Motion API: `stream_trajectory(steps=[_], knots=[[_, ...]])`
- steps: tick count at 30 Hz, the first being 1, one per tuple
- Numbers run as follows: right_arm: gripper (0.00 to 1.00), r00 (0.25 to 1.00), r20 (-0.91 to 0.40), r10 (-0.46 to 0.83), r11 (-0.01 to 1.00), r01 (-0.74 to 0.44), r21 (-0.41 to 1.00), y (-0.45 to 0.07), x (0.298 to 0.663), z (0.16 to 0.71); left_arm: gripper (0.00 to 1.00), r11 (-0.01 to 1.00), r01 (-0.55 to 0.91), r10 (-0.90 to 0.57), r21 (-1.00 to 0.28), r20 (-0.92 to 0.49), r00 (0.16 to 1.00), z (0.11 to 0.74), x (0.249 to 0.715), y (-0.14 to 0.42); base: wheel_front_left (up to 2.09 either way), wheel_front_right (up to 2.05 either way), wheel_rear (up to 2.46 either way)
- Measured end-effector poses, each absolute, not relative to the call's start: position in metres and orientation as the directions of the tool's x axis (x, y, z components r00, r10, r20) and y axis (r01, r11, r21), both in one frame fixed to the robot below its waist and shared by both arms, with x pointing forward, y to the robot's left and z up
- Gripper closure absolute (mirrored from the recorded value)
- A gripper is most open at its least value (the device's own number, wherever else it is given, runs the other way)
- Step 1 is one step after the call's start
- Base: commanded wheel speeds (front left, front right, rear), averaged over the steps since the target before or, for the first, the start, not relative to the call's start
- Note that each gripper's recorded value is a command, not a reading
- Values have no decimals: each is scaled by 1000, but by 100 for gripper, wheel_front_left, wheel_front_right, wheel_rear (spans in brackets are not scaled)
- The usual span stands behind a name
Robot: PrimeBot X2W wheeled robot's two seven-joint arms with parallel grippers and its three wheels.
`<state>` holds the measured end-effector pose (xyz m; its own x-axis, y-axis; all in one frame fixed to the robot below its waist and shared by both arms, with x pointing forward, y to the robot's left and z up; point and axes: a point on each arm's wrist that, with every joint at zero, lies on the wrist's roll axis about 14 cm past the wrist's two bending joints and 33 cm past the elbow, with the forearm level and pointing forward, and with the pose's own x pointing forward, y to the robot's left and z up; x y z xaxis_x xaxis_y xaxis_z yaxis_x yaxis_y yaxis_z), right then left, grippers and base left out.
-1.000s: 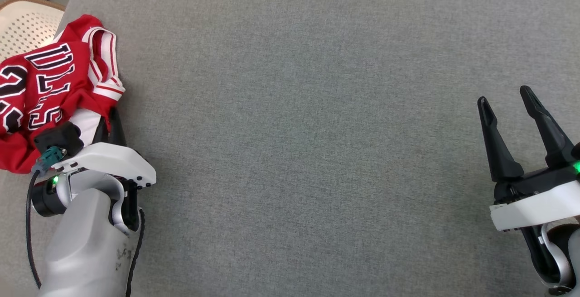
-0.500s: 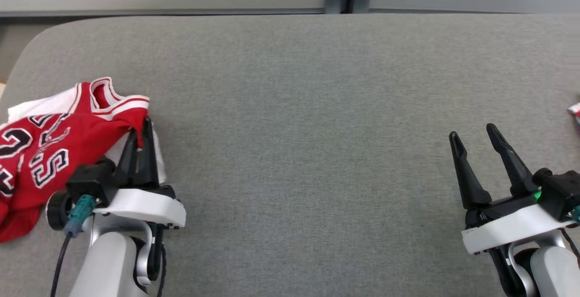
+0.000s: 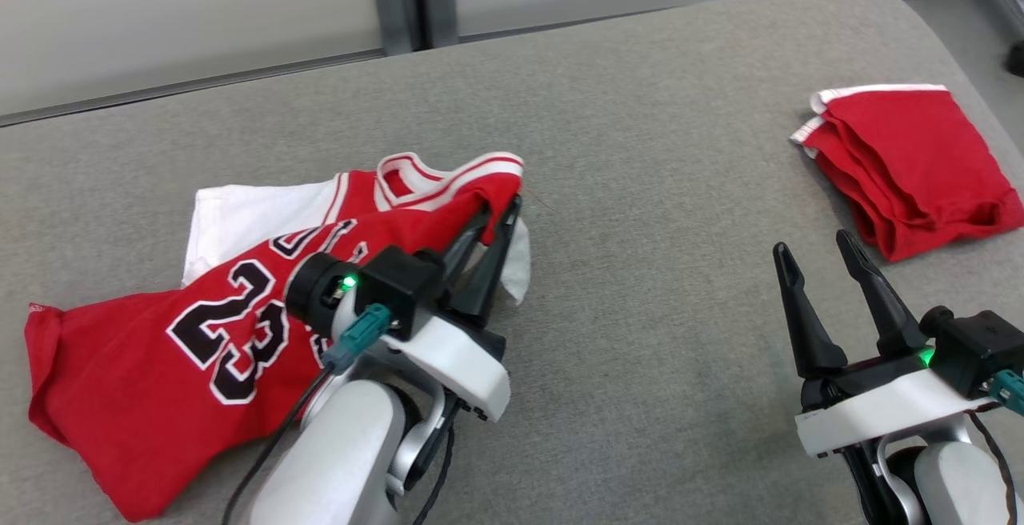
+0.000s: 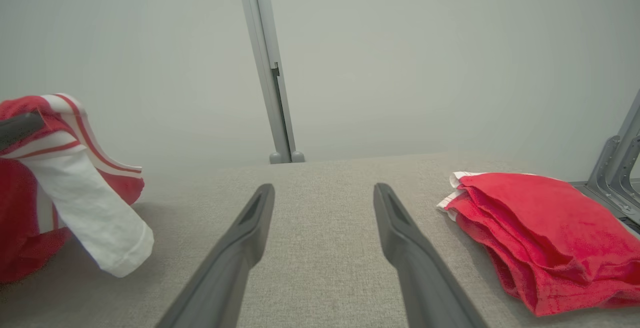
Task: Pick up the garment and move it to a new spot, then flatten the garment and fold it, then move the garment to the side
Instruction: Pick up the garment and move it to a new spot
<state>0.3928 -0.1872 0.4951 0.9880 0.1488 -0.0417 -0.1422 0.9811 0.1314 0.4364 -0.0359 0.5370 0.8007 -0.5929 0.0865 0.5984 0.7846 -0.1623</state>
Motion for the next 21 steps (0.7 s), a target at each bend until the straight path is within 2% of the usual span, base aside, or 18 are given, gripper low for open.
stream_trajectory(steps=[7,8,9,10,15,21], knots=[[0,996,-84,40,987,-26,156,-218,381,479,100,599,769,-791,-222,-21,611,495,410,-117,0,0,0],[0,995,-94,28,987,-13,161,-221,379,475,87,580,781,-808,-233,-43,587,487,406,-124,0,0,0],[0,994,-105,19,987,-2,159,-224,378,471,36,563,791,-822,-238,-68,565,478,401,-130,0,0,0],[0,993,-119,6,987,13,159,-228,377,465,0,532,812,-844,-243,-71,532,471,393,-139,0,0,0],[0,993,-113,15,988,3,157,-226,384,464,0,524,826,-845,-208,-7,534,479,390,-139,0,0,0],[0,994,-80,71,987,-59,147,-213,397,474,0,662,730,-723,-169,110,682,512,416,-96,0,0,0]])
